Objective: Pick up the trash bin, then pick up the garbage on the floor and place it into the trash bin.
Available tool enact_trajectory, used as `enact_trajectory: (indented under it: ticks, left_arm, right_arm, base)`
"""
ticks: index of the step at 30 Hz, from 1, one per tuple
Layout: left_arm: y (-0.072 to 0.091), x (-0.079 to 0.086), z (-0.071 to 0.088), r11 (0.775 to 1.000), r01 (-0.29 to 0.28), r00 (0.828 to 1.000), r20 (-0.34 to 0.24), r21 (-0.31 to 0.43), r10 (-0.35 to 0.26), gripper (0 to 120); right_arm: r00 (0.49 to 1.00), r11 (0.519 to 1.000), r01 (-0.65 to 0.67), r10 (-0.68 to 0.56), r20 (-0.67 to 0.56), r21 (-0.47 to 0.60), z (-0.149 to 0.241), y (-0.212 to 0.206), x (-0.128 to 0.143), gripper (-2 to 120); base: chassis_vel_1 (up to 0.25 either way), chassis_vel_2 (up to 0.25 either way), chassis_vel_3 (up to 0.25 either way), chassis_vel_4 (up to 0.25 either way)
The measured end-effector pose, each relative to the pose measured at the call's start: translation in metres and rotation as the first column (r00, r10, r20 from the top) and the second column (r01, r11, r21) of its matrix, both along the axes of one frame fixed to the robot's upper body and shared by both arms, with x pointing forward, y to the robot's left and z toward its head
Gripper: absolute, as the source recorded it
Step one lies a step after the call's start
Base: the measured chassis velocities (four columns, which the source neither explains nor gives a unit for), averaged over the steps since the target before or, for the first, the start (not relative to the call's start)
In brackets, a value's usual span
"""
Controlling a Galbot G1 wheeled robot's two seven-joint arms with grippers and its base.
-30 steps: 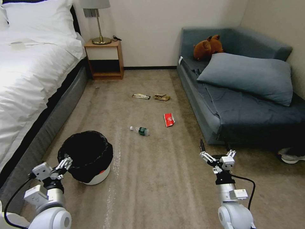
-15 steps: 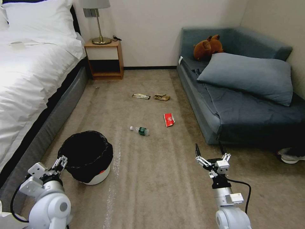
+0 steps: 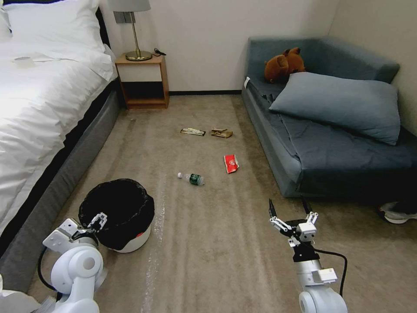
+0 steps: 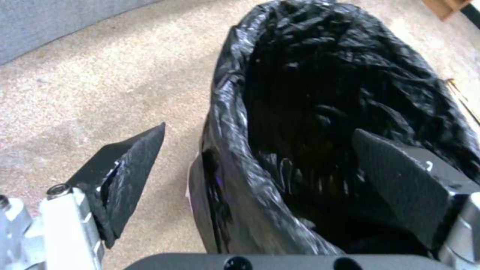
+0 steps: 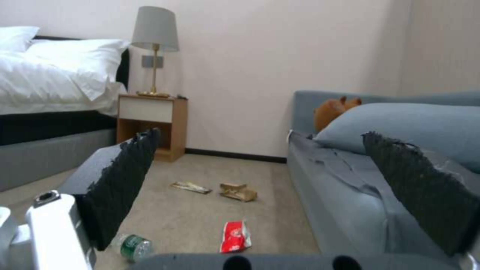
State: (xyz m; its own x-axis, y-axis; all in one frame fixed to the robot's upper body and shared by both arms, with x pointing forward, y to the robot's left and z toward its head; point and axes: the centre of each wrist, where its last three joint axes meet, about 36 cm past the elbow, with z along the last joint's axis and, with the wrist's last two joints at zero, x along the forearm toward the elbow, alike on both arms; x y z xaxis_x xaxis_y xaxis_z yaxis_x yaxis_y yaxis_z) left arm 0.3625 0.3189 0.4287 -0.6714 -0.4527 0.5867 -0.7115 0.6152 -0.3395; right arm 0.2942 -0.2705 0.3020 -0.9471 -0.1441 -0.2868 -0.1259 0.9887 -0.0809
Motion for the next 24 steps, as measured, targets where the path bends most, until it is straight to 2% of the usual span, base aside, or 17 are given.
enact_trajectory:
  ticks: [7, 21, 24]
  left_arm:
    - [0.008, 0.010, -0.007, 1.000, -0.025, 1.000, 0.003, -0.015, 0.025, 100]
    - [0.018, 0.021, -0.036, 0.998, -0.052, 0.998, -0.025, -0.034, 0.051, 97]
    - [0.019, 0.020, -0.041, 0.998, -0.054, 0.998, -0.031, -0.034, 0.053, 87]
  right_arm:
    - [1.000, 1.000, -0.005, 0.005, 0.002, 0.002, -0.001, 0.002, -0.006, 100]
    - [1.000, 1.000, -0.021, 0.021, 0.001, -0.008, -0.004, 0.002, -0.023, 100]
    - [1.000, 1.000, -0.023, 0.023, -0.003, -0.011, -0.007, 0.002, -0.026, 100]
  base:
    - [0.000, 0.000, 0.000, 0.000]
    - [0.000, 0.000, 0.000, 0.000]
    - [0.000, 0.000, 0.000, 0.000]
